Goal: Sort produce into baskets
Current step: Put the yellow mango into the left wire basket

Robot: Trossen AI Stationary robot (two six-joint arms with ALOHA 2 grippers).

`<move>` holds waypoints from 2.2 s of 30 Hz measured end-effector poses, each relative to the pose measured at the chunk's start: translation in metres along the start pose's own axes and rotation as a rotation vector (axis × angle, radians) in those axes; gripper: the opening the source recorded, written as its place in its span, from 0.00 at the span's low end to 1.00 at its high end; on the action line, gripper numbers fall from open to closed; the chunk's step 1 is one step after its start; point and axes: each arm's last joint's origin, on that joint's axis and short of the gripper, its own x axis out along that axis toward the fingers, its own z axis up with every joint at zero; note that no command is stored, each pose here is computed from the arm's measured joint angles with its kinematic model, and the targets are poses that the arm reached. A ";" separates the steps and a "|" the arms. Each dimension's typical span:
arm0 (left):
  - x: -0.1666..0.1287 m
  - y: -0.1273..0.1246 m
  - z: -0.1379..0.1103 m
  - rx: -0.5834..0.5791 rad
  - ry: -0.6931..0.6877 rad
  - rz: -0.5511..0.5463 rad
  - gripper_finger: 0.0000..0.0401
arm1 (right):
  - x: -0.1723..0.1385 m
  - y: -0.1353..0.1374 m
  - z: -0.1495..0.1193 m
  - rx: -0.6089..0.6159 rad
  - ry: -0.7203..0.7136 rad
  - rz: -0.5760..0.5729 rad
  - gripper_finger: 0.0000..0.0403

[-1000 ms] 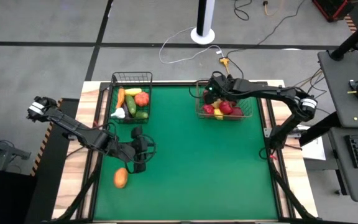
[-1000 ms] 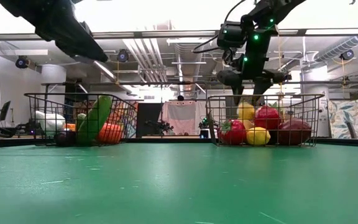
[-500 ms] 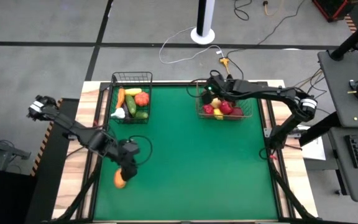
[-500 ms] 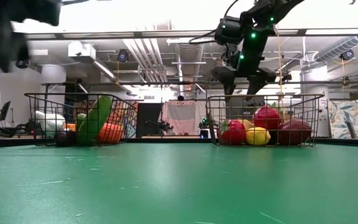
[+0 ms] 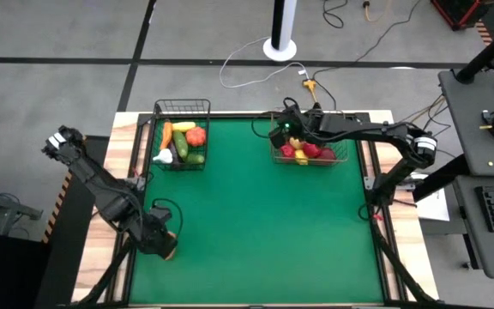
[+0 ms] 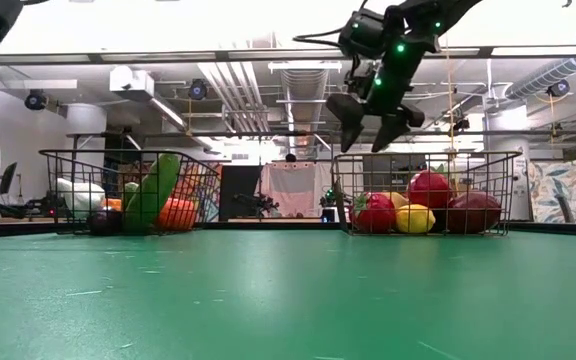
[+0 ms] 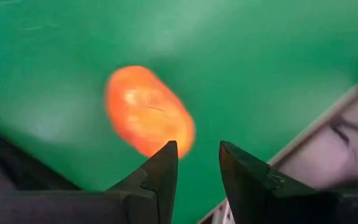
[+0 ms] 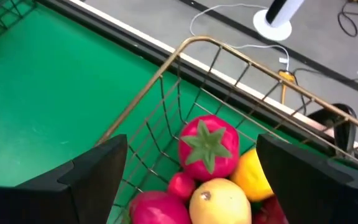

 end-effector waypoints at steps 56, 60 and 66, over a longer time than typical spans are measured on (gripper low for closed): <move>0.055 -0.057 -0.031 -0.140 -0.116 0.507 0.71 | -0.010 0.021 -0.003 -0.078 -0.034 0.124 0.87; 0.064 -0.053 -0.030 -0.136 -0.126 0.488 0.71 | -0.011 0.022 -0.004 -0.084 -0.035 0.129 0.87; 0.072 -0.043 -0.028 -0.140 -0.139 0.522 0.72 | -0.011 0.022 -0.004 -0.085 -0.035 0.129 0.87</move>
